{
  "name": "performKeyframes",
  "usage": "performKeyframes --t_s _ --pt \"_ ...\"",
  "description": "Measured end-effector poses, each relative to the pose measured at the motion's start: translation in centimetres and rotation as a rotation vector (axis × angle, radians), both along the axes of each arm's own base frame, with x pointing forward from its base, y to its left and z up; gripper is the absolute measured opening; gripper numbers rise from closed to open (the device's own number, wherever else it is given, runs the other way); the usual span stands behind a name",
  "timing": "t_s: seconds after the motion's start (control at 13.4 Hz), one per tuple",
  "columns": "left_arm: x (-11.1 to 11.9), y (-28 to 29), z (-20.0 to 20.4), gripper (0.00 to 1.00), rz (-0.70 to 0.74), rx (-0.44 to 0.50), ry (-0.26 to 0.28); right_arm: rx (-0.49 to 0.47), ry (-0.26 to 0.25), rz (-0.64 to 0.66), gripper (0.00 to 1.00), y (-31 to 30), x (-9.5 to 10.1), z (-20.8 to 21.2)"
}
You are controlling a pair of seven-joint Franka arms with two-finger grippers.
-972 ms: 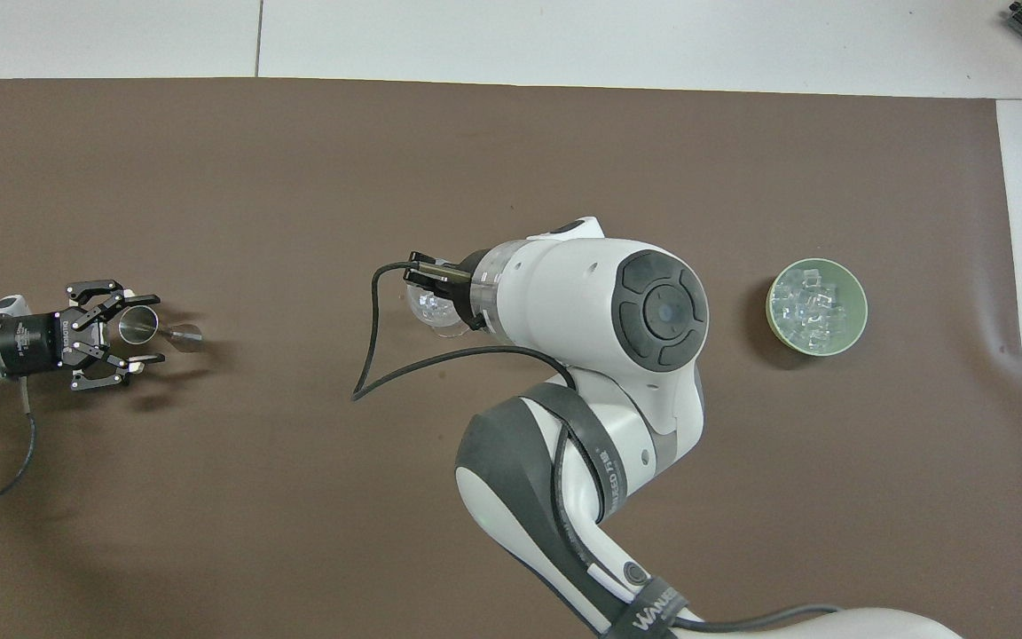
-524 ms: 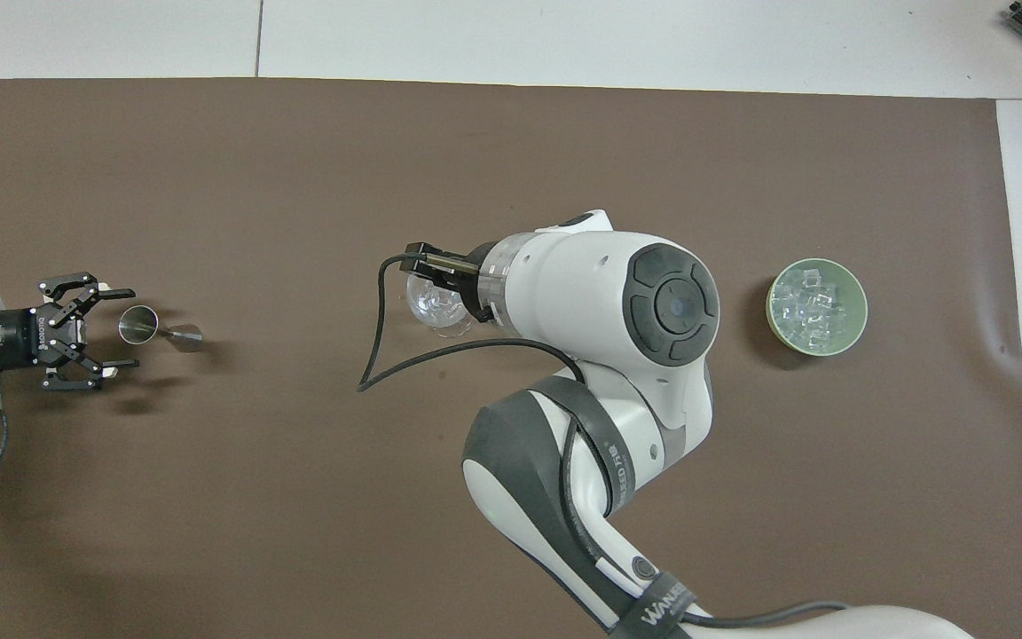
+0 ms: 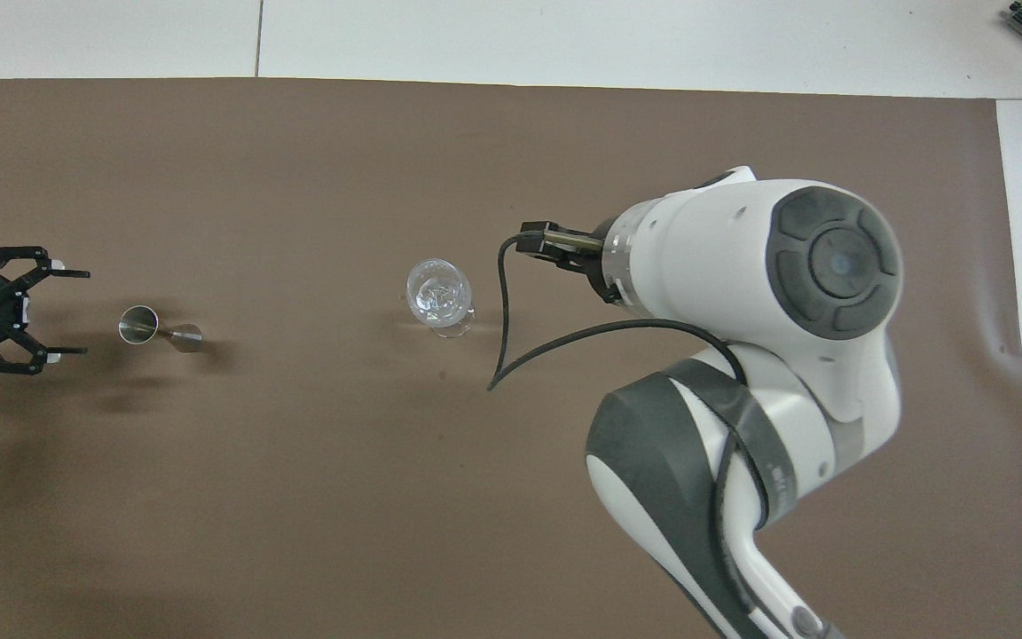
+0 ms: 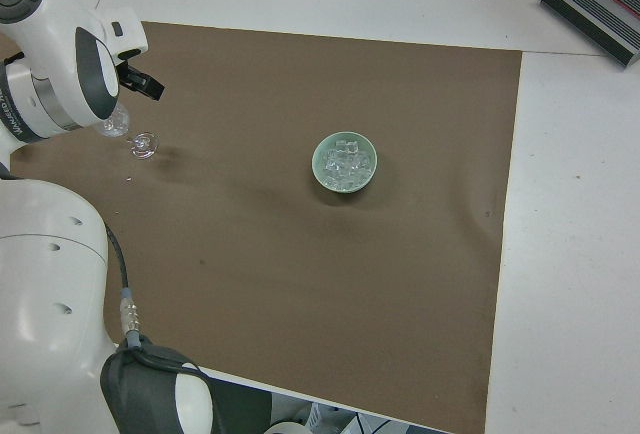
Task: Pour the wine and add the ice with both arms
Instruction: 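Set the green cup back down and open the right gripper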
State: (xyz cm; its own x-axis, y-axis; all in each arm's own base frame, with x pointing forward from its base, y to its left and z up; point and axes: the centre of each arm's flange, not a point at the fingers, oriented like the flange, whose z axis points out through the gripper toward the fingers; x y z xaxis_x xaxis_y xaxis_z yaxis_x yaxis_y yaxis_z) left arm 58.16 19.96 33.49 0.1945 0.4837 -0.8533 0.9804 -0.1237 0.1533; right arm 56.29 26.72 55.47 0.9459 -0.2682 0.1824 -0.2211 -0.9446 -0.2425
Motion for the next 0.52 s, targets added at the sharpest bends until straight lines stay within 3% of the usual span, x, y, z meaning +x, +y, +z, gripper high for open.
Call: performKeyframes --t_s 0.22,0.52 --pt "1.1 -2.9 5.7 1.0 -0.12 0.151 -0.075 -0.065 0.02 0.052 1.0 -5.8 -0.1 2.5" --pt "1.7 -7.6 11.7 1.0 -0.255 0.322 -0.163 -0.101 0.032 0.03 1.0 -11.3 -0.3 4.6"
